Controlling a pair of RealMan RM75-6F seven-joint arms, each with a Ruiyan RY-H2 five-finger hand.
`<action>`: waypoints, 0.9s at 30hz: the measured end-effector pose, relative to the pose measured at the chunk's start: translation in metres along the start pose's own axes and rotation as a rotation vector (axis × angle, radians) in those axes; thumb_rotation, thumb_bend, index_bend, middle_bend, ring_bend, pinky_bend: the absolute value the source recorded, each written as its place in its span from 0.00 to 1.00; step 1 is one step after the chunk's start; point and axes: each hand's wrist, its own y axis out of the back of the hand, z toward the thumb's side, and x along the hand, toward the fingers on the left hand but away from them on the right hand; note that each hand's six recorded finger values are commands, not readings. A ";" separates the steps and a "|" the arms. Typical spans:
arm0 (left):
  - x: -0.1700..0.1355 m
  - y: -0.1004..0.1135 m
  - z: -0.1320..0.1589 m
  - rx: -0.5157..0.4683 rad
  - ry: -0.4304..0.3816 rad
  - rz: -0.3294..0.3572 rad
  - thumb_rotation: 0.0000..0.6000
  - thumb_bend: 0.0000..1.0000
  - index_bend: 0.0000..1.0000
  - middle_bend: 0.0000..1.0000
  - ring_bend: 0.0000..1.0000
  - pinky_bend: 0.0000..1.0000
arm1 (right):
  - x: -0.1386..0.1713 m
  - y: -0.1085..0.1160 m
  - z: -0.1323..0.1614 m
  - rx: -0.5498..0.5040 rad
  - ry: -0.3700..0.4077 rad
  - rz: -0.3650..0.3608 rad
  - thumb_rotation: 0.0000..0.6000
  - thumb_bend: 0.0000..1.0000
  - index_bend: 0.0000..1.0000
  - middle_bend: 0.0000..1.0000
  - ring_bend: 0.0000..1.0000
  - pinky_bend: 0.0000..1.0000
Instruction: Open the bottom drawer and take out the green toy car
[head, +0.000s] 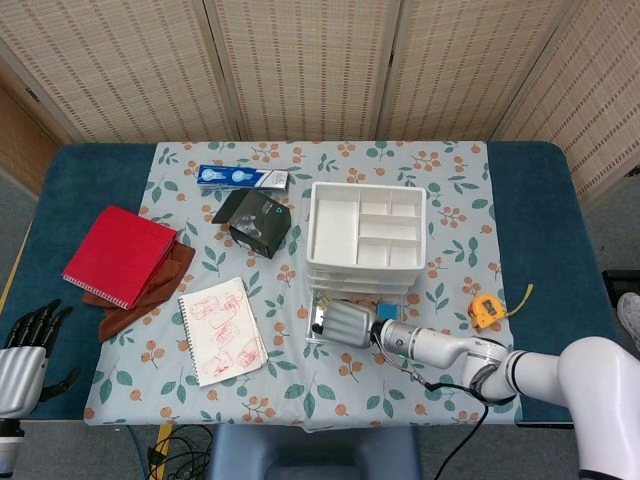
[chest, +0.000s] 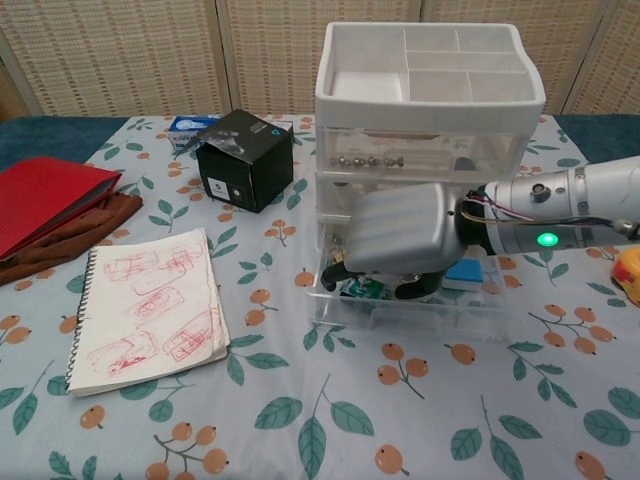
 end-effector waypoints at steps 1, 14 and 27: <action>0.000 0.000 0.000 0.000 0.000 0.000 1.00 0.23 0.10 0.05 0.07 0.09 | -0.001 0.000 0.000 0.001 -0.001 0.002 1.00 0.34 0.20 0.84 1.00 1.00; 0.000 -0.001 -0.001 -0.004 0.000 0.001 1.00 0.23 0.12 0.05 0.07 0.09 | -0.008 -0.005 0.001 0.018 -0.005 0.011 1.00 0.31 0.21 0.84 1.00 1.00; 0.000 -0.001 -0.004 -0.006 0.006 0.002 1.00 0.23 0.12 0.05 0.07 0.09 | -0.016 -0.006 0.006 0.031 -0.018 -0.015 1.00 0.35 0.31 0.85 1.00 1.00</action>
